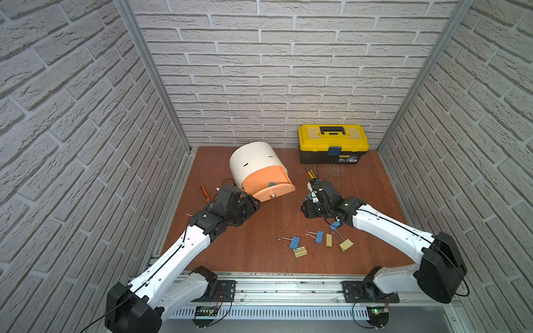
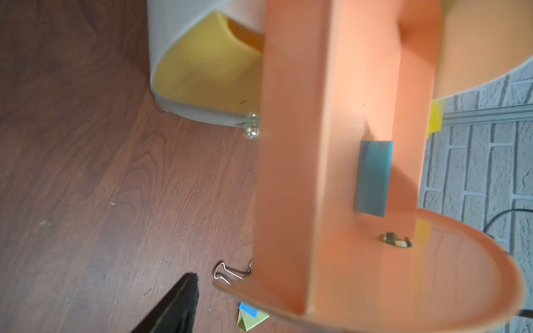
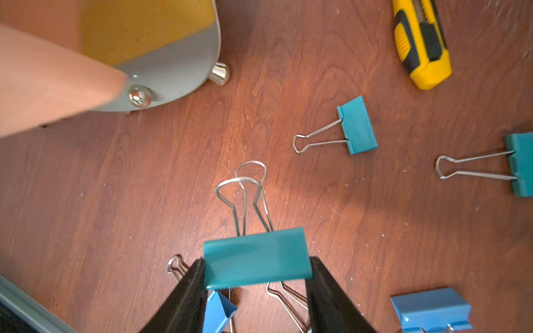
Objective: Put the binder clips in the drawer according to color
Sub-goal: Adjust the drawer in the storage box, then place the binder clip in the drawer.
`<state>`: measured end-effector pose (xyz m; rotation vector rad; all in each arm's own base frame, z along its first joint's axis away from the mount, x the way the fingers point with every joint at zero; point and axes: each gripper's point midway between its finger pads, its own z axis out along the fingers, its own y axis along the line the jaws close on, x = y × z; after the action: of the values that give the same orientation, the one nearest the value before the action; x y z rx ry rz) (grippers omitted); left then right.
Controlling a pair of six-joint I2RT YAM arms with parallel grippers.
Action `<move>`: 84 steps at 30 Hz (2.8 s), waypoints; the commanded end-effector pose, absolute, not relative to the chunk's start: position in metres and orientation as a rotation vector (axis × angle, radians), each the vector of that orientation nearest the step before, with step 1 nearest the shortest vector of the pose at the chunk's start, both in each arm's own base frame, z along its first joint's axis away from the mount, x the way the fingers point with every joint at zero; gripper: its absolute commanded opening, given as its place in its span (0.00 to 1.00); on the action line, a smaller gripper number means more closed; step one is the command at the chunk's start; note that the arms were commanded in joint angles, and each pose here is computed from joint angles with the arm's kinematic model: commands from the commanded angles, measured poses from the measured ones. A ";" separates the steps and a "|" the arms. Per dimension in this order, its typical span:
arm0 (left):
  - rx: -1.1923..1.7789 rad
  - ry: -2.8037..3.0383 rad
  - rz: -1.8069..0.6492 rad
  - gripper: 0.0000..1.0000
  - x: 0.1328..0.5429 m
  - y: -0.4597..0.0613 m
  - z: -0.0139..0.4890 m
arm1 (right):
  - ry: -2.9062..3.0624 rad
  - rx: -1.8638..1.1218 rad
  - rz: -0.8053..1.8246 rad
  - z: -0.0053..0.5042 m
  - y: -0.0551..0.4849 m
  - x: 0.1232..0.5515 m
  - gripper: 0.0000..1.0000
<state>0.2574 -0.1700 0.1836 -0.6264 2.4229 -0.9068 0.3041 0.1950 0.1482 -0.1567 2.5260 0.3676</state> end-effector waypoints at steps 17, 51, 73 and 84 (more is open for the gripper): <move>-0.617 2.378 -0.934 0.73 0.225 -0.157 0.190 | 2.212 -0.307 0.753 0.329 0.263 0.338 0.43; -0.744 2.292 -0.847 0.74 0.184 -0.106 0.197 | 2.248 -0.474 0.787 0.317 0.353 0.361 0.67; -0.809 2.334 -0.867 0.71 0.236 -0.090 0.207 | 2.283 -0.142 0.898 0.319 0.282 0.414 0.59; -0.853 2.378 -0.898 0.68 0.257 -0.083 0.188 | 2.437 0.061 0.856 0.252 0.221 0.396 0.40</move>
<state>0.2484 -0.0780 0.1796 -0.9293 2.3978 -0.8503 0.4075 0.2297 0.2310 0.0452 2.5037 0.8085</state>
